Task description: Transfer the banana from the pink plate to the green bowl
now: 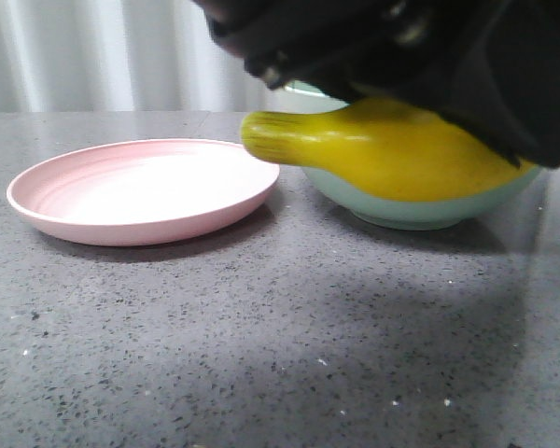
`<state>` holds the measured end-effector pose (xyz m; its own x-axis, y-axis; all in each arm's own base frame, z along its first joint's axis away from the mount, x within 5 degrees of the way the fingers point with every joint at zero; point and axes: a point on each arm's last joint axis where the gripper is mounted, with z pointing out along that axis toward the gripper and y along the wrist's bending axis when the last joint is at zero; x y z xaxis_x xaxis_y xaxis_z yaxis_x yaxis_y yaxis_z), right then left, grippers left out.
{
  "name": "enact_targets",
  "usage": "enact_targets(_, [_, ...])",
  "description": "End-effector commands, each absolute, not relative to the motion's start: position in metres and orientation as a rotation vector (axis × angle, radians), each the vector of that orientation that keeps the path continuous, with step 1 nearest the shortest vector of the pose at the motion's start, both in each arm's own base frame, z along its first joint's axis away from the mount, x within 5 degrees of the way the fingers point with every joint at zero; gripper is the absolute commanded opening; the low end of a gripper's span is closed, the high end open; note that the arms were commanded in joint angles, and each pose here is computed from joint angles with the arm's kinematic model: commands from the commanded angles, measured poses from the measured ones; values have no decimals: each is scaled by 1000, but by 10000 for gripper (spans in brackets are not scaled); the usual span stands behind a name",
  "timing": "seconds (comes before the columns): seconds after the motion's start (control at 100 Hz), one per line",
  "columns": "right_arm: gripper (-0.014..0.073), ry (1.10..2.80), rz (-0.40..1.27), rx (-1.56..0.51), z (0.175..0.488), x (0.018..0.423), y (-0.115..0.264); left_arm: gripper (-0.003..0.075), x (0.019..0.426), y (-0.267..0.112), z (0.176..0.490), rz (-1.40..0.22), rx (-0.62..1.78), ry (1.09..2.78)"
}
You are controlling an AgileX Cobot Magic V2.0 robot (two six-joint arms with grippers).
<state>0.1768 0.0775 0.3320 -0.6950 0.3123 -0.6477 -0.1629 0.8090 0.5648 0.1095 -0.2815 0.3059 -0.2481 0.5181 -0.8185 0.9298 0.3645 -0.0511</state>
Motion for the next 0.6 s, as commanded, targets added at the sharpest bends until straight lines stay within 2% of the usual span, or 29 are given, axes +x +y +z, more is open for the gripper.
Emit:
enact_targets(0.0, [71, 2105, 786, 120, 349, 179, 76, 421, 106, -274, 343, -771, 1191, 1739])
enact_targets(0.29, [71, 2072, 779, 128, 352, 181, 75, 421, 100, -219, 400, -790, 1040, 1566])
enact_targets(0.45, [71, 1968, 742, 104, 375, 185, 73, 421, 96, -180, 428, -791, 921, 1481])
enact_targets(0.59, [71, 1832, 602, 35, 399, 193, 66, 421, 91, -156, 443, -786, 851, 1429])
